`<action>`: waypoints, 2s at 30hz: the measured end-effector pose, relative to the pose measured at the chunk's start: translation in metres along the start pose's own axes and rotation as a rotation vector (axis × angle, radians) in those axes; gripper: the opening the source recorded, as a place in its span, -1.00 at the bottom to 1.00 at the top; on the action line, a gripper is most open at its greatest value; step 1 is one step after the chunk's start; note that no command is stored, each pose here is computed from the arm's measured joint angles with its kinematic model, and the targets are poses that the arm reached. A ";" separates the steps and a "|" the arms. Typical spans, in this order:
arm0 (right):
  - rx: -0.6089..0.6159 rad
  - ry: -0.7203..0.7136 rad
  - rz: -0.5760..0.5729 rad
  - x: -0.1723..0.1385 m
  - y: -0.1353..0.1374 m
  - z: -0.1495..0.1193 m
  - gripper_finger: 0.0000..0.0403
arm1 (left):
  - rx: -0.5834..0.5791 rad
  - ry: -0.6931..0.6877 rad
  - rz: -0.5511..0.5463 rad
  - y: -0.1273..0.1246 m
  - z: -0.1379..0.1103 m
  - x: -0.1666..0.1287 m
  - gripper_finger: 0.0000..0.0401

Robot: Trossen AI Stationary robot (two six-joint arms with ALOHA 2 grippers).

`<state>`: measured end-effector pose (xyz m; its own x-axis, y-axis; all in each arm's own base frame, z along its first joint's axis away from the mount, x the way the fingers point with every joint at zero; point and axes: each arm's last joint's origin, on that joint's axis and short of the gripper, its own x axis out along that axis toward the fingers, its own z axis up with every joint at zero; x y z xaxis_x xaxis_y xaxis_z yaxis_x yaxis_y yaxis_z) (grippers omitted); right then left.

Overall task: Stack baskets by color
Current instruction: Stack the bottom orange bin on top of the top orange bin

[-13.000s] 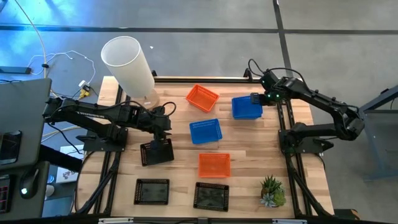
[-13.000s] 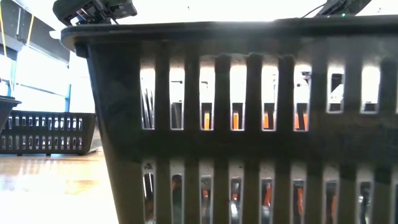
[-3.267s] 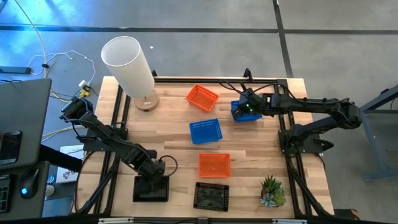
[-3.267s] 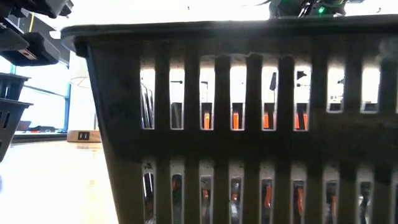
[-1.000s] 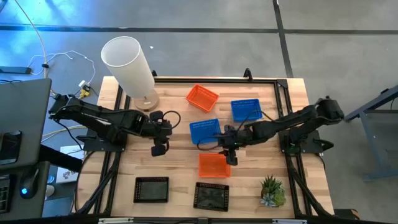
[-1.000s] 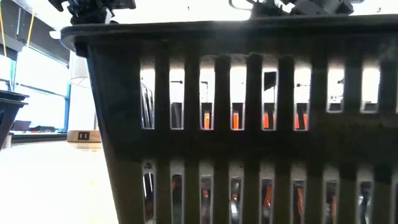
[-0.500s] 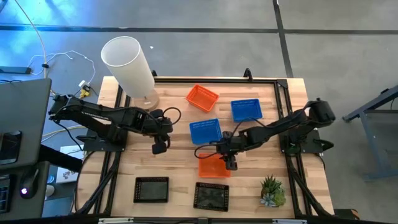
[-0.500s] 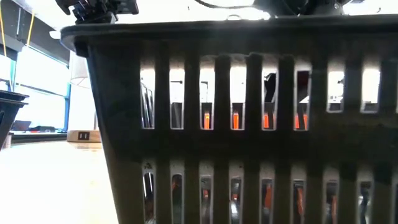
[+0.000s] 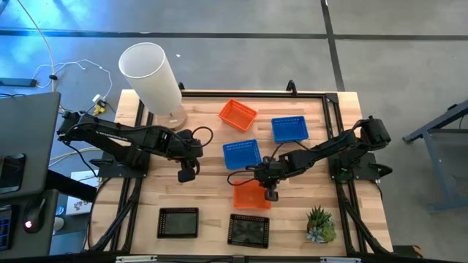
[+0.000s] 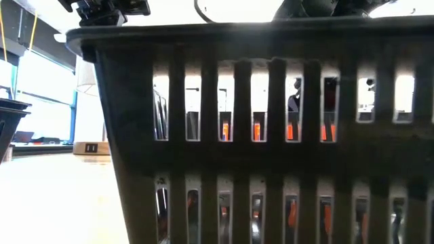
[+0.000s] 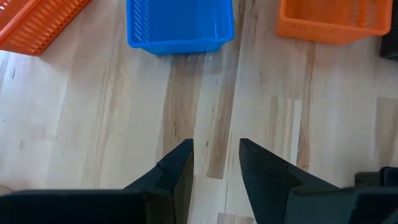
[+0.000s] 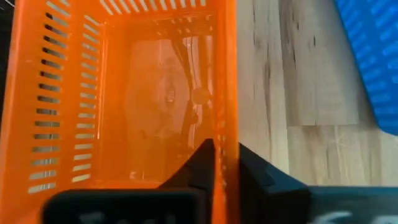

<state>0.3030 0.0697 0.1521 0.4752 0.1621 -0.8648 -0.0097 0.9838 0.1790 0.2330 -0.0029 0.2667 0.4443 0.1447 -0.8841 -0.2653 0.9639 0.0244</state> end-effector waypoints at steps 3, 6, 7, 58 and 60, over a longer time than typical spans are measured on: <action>-0.005 0.009 0.027 0.000 0.001 0.000 -0.97 | 0.028 0.000 0.000 0.000 0.000 0.000 -0.43; 0.012 0.018 0.030 0.000 0.000 -0.001 -0.96 | 0.026 -0.001 0.000 0.000 0.000 0.000 -0.43; 0.020 0.019 0.031 0.000 0.000 -0.001 -0.97 | 0.026 -0.002 0.000 0.000 0.000 0.000 -0.43; 0.319 -0.529 -0.115 -0.093 -0.076 0.047 -1.00 | 0.207 -0.020 0.013 0.000 0.002 0.000 -0.43; 0.319 -0.555 -0.146 -0.100 -0.087 0.052 -1.00 | 0.206 -0.025 0.012 0.000 0.002 0.000 -0.43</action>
<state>0.3021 -0.0362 0.2473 0.8363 -0.1190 -0.5352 0.3098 0.9080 0.2821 0.2351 -0.0025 0.2680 0.4639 0.1599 -0.8714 -0.0916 0.9870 0.1323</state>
